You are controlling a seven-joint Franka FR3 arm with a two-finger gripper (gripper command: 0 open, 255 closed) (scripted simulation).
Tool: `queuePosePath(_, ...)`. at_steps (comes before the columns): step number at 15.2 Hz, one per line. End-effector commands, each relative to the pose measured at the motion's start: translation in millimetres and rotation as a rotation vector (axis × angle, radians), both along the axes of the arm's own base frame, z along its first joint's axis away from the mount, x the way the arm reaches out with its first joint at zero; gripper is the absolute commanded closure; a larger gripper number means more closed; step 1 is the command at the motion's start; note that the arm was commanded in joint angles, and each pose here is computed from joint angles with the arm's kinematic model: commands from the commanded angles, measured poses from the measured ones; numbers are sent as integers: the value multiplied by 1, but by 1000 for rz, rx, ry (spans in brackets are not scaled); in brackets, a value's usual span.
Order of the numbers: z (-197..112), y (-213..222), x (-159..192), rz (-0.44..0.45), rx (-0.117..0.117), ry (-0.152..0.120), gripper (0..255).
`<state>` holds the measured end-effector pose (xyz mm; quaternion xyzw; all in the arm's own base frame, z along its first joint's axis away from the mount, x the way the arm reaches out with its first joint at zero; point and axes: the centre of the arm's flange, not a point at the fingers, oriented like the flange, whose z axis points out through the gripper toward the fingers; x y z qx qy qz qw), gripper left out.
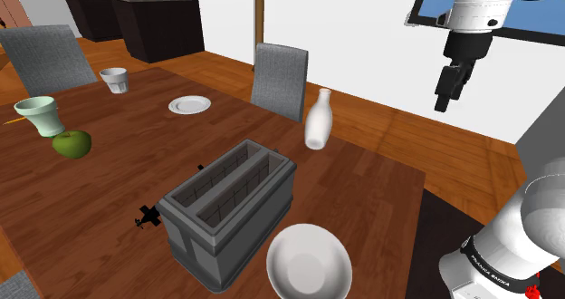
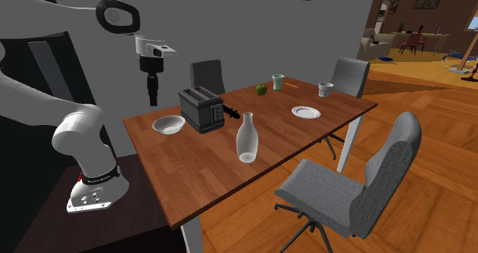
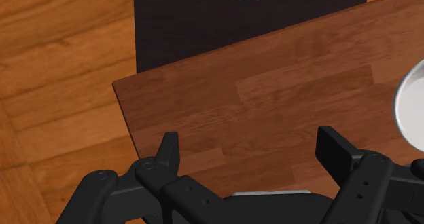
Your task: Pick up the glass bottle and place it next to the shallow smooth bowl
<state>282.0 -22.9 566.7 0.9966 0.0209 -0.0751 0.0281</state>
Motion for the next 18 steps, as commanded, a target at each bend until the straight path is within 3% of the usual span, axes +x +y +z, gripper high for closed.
queuePosePath(1,0,0,0,0,0,0,0)
queuePosePath(18,-62,-9,209,-47,28,-44,0)
